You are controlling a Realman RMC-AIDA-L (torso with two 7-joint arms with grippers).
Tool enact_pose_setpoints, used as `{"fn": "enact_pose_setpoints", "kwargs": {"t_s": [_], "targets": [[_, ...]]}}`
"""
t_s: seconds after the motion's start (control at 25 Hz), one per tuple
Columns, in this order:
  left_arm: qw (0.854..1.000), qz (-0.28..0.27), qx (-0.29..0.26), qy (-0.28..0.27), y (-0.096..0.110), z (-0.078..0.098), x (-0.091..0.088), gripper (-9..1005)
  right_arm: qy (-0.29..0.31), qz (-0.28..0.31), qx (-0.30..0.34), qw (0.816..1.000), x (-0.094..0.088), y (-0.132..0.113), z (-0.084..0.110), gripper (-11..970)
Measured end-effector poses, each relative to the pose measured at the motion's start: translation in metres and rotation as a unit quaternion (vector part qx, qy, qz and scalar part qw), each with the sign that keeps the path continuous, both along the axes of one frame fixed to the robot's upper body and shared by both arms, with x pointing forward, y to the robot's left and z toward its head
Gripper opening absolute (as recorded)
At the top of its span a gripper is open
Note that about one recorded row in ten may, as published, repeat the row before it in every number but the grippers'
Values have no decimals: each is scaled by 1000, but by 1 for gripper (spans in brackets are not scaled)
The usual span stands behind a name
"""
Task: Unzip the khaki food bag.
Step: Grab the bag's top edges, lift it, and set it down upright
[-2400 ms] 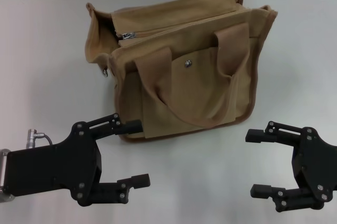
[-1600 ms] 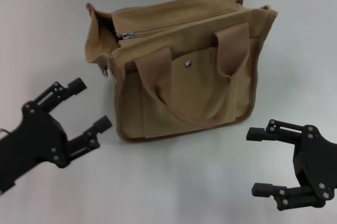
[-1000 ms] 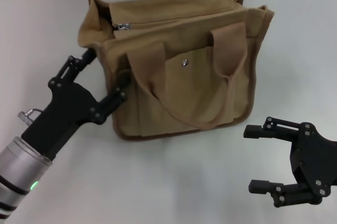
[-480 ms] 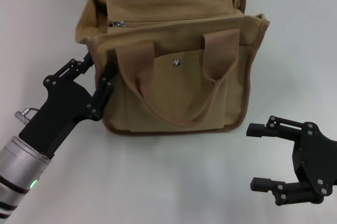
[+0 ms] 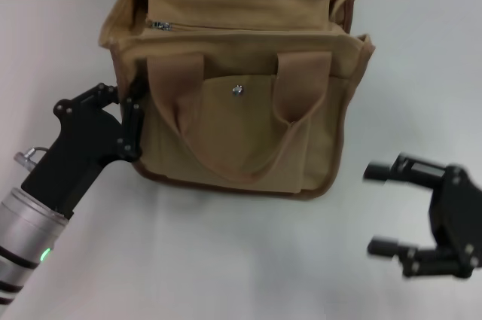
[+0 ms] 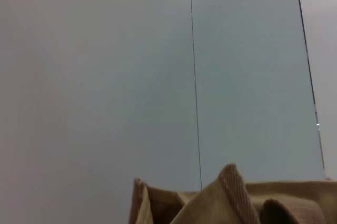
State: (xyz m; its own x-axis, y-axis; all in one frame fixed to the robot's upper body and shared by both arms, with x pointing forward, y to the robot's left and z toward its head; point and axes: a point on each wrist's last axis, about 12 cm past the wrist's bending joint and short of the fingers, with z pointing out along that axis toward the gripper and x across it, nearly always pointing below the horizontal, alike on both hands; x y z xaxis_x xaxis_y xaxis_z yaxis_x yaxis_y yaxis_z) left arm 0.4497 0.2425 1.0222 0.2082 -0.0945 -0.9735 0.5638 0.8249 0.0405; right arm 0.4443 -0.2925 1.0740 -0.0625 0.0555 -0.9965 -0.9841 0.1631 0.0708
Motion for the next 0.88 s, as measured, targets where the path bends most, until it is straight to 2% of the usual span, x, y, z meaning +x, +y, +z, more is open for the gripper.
{"fn": "enact_pose_setpoints", "kwargs": {"t_s": [0.08, 0.12, 0.16, 0.2, 0.32, 0.36, 0.48, 0.52, 0.64, 0.72, 0.76, 0.88], "targets": [[1000, -4, 6, -15, 2, 4, 5, 130, -19, -38, 26, 999, 1, -6, 4, 849], [1000, -7, 7, -22, 3, 6, 8, 108, -44, -98, 70, 992, 3, -13, 9, 849], [999, -16, 8, -36, 6, 11, 12, 86, -44, -98, 70, 992, 3, -13, 9, 849], [999, -23, 9, -49, 8, 16, 17, 86, -58, -134, 101, 984, 4, -16, 12, 849], [993, -69, 12, -97, 20, 39, 39, 86, -105, -234, 187, 948, 3, -25, 18, 848], [993, -69, 12, -97, 20, 39, 39, 86, -123, -266, 210, 933, 2, -27, 18, 848], [985, -100, 29, -137, 25, 57, 52, 86, -157, -327, 245, 899, 6, -30, 21, 848], [978, -125, 39, -164, 26, 69, 58, 86, -159, -331, 248, 896, 8, -30, 22, 848], [970, -152, 51, -184, 24, 79, 64, 86, -161, -328, 250, 897, 22, -24, 26, 848], [962, -180, 60, -194, 20, 91, 75, 86, -160, -319, 247, 901, 40, -15, 32, 848], [962, -180, 60, -194, 20, 91, 75, 86, -160, -319, 247, 901, 40, -15, 32, 847], [958, -193, 68, -200, 19, 98, 82, 86, -159, -316, 240, 904, 59, -8, 38, 847]]}}
